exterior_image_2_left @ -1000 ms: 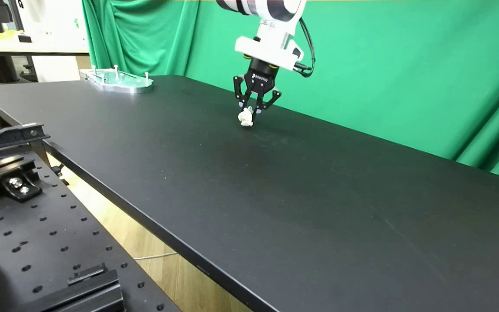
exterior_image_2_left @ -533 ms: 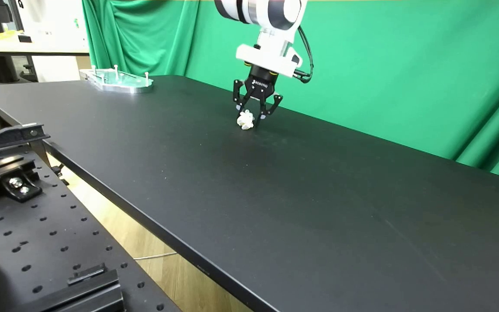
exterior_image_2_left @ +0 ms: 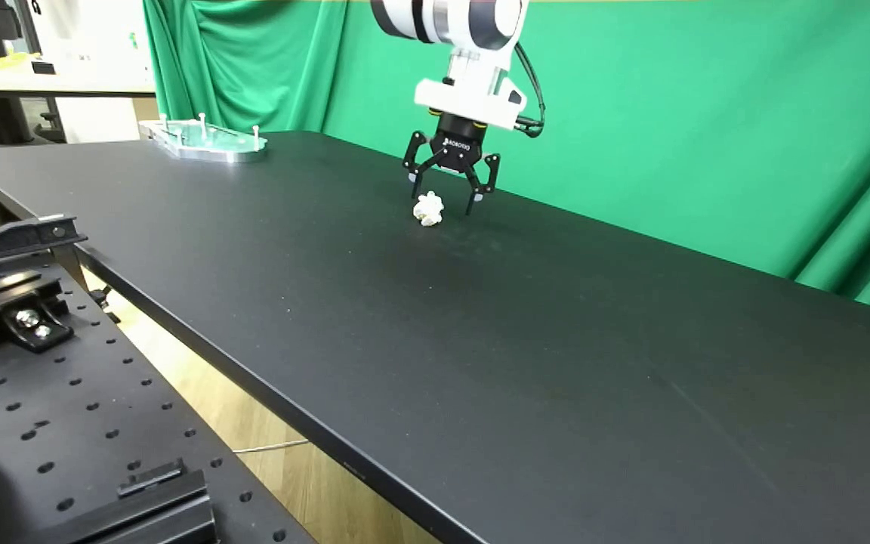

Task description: Move the white object to the left

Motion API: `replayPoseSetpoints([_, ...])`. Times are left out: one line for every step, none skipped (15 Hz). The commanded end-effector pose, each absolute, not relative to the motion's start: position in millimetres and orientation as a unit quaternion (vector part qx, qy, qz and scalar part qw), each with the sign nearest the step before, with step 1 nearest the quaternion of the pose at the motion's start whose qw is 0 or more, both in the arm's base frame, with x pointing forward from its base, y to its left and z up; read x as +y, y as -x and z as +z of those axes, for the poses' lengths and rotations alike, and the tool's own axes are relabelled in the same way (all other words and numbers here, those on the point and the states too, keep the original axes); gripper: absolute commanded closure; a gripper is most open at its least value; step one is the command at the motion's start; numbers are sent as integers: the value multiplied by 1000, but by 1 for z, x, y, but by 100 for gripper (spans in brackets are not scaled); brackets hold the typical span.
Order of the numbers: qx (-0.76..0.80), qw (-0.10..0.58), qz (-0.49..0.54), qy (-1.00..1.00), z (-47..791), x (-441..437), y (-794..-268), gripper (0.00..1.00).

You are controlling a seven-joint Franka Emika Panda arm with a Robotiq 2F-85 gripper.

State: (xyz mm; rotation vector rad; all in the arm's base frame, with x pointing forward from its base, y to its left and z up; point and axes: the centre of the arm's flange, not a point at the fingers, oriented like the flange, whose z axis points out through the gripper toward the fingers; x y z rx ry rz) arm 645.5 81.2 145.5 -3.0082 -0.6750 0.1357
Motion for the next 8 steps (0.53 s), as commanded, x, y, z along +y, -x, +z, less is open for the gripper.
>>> replayPoseSetpoints([-211, -18, 23, 977, 163, 89, -654, 0])
replayPoseSetpoints([-211, -31, 18, 977, 166, 91, -654, 0])
replayPoseSetpoints([-210, -43, 11, 977, 169, 92, -655, 1])
replayPoseSetpoints([-207, -54, 5, 977, 172, 94, -656, 0])
replayPoseSetpoints([-203, -67, -5, 977, 175, 95, -656, 0])
replayPoseSetpoints([-197, -77, -14, 977, 178, 96, -656, 0])
replayPoseSetpoints([-184, -83, -28, 979, 181, 97, -656, 0])
replayPoseSetpoints([-175, -90, -37, 980, 184, 98, -657, 0])
